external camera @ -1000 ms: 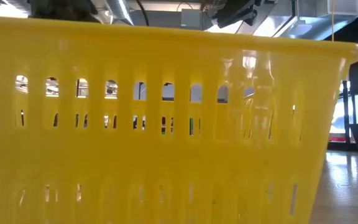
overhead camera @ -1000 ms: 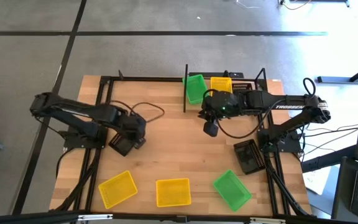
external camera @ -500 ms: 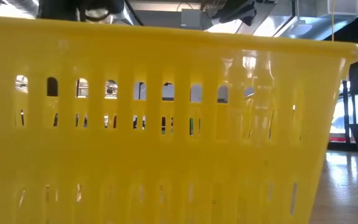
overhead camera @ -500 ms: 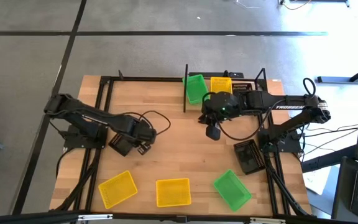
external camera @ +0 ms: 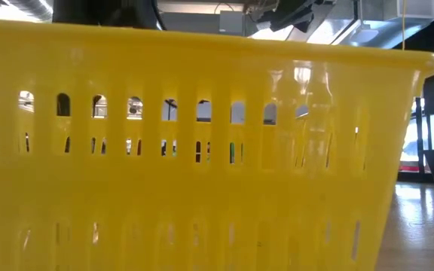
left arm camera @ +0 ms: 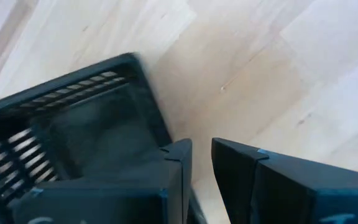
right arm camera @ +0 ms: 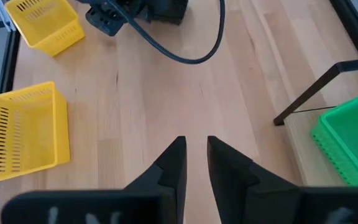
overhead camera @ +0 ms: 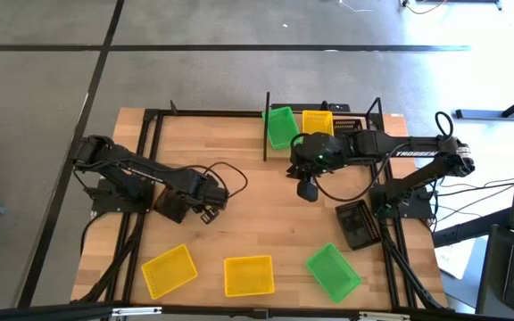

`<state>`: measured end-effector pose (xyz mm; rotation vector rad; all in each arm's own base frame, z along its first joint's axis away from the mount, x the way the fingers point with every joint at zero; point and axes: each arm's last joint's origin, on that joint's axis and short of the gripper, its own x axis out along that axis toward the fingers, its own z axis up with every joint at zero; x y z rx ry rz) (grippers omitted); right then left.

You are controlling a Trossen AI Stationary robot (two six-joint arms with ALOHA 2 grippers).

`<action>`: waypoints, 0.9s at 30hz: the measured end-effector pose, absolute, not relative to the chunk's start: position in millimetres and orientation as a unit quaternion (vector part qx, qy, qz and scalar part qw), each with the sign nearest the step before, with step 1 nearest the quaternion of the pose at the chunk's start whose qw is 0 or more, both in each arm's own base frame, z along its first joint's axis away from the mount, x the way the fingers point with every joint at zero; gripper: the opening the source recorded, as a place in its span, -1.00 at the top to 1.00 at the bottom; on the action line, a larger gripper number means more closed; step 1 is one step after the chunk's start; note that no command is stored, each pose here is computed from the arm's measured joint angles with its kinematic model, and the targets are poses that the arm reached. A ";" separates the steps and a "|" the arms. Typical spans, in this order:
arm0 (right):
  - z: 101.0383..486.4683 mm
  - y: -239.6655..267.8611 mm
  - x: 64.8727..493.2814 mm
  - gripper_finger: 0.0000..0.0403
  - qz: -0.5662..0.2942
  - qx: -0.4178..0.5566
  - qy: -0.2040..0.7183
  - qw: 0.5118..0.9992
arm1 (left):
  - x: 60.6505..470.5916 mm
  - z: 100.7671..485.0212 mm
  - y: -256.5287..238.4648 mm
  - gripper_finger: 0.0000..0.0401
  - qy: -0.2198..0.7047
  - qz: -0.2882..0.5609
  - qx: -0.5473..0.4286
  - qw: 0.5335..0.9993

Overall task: Stack baskets on shelf by color
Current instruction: Stack the left black bin on the black bin on the shelf

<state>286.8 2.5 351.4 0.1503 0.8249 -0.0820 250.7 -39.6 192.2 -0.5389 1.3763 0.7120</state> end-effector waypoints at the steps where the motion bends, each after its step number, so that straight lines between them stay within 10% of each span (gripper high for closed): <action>1: 351.1 2.5 286.6 0.69 -0.040 0.073 0.402 0.912 | 251.8 191.2 -39.8 0.73 0.614 0.318 -0.240 0.682; 27: 350.2 2.3 285.5 0.69 -0.042 0.072 0.409 0.909 | 236.4 206.2 -38.3 0.73 0.620 0.411 -0.226 0.629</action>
